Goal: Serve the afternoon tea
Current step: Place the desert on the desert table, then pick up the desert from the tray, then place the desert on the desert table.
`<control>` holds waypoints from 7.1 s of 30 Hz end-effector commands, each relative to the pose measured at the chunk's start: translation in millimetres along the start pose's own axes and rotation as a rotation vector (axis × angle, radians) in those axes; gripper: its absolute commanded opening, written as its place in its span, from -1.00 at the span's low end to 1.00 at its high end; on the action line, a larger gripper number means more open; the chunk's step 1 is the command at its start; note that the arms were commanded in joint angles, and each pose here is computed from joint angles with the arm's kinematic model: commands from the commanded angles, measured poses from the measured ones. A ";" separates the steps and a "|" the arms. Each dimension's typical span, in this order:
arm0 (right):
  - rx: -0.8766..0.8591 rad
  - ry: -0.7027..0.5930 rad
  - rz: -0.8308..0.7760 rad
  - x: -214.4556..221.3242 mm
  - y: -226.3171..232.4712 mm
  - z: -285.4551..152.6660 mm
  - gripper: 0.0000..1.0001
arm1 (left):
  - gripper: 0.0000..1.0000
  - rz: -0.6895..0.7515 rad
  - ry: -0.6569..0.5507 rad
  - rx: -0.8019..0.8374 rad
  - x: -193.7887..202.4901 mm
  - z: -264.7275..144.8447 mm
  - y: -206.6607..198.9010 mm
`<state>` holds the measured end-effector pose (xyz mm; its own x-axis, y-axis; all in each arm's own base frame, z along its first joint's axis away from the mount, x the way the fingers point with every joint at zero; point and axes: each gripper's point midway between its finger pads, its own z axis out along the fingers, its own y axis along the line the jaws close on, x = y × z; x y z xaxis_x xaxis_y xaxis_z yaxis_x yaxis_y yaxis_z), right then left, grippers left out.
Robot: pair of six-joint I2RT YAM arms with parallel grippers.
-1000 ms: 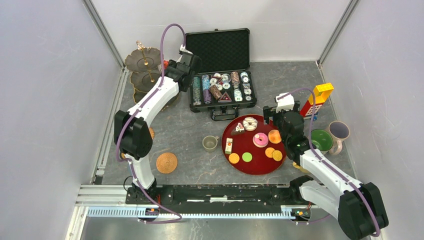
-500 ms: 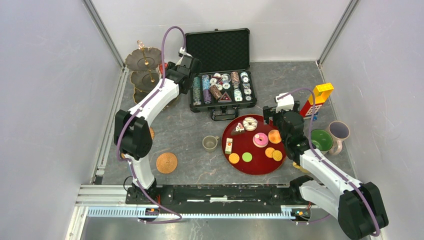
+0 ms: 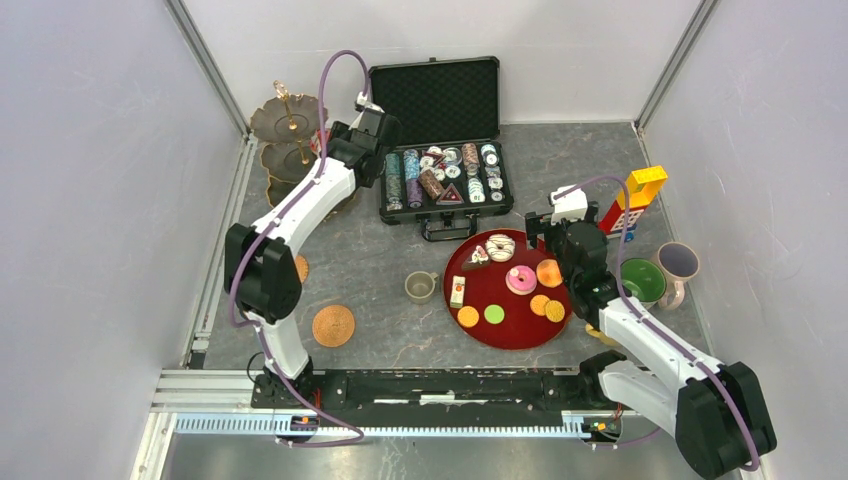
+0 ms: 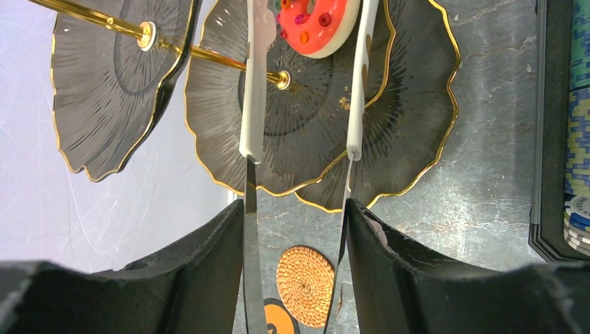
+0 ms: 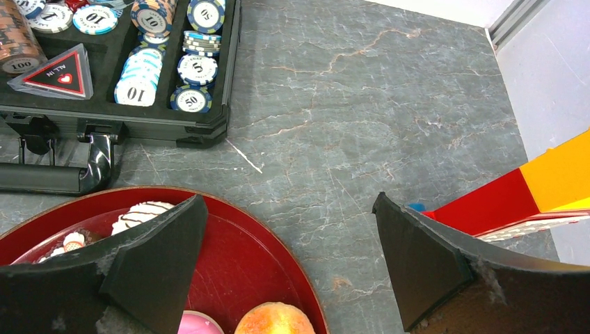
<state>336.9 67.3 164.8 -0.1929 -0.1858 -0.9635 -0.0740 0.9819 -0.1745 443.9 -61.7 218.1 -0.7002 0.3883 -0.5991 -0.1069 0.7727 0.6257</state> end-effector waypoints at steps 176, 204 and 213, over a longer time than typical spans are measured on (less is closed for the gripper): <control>0.100 -0.020 0.131 -14.5 -23.9 1.4 0.96 | -0.28 -0.221 -0.029 0.076 52.8 -67.5 92.6; 0.089 -0.018 0.139 -12.0 -22.9 2.2 0.96 | -0.29 -0.461 -0.089 0.065 57.5 -13.7 110.3; 0.089 -0.020 0.141 -12.4 -23.5 1.6 0.96 | -0.24 -0.512 -0.133 0.107 36.4 0.1 108.9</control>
<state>336.7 45.6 161.9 -0.2340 -0.0771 -0.9692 0.0327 0.9957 -0.0871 380.6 42.7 233.3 -0.6020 0.0444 -0.7973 -0.3109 0.9066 0.2852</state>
